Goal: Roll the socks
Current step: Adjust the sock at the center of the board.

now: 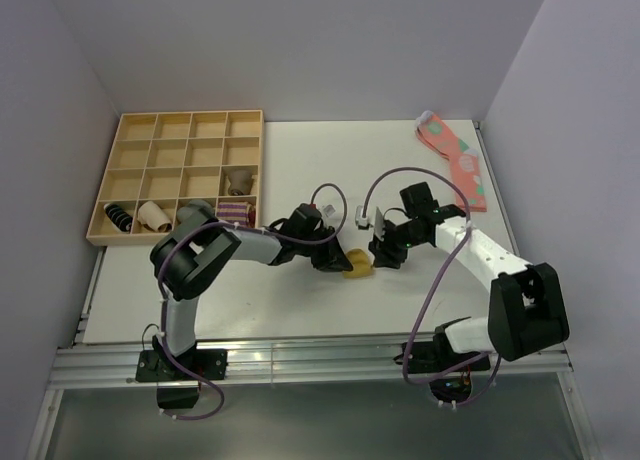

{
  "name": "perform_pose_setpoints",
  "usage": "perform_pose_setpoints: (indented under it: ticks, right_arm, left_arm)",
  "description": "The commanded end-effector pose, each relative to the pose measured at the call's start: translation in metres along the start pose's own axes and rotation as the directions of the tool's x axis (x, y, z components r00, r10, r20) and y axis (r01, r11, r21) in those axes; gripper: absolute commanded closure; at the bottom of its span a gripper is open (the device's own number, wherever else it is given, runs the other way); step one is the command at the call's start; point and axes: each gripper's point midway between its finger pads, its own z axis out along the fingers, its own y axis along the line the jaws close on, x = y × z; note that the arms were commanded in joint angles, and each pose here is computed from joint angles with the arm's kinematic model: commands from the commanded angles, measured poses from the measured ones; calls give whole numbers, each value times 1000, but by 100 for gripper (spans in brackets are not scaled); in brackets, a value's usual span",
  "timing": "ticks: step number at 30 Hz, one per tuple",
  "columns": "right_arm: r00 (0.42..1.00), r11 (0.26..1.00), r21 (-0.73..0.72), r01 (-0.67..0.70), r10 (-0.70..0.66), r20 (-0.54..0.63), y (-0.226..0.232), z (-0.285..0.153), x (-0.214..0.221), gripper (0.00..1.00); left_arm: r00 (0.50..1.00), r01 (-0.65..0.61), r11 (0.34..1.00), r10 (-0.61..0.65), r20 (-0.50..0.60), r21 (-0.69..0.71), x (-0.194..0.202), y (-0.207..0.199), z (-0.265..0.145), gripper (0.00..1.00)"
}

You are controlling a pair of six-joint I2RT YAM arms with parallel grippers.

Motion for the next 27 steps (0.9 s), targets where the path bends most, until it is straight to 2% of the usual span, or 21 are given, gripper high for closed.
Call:
perform_pose_setpoints:
  ticks: [1, 7, 27]
  right_arm:
    - [992, 992, 27, 124, -125, 3, 2, 9, -6, 49]
    - [975, 974, 51, 222, -221, -27, 16, 30, -5, 49]
    - [945, 945, 81, 316, -306, -111, 19, 53, 12, 55]
  left_arm:
    - [993, 35, 980, -56, -105, -198, 27, 59, -1, 100]
    - [990, 36, 979, -62, -124, -203, 24, 57, 1, 100]
    - [986, 42, 981, -70, -148, -188, 26, 57, 4, 100]
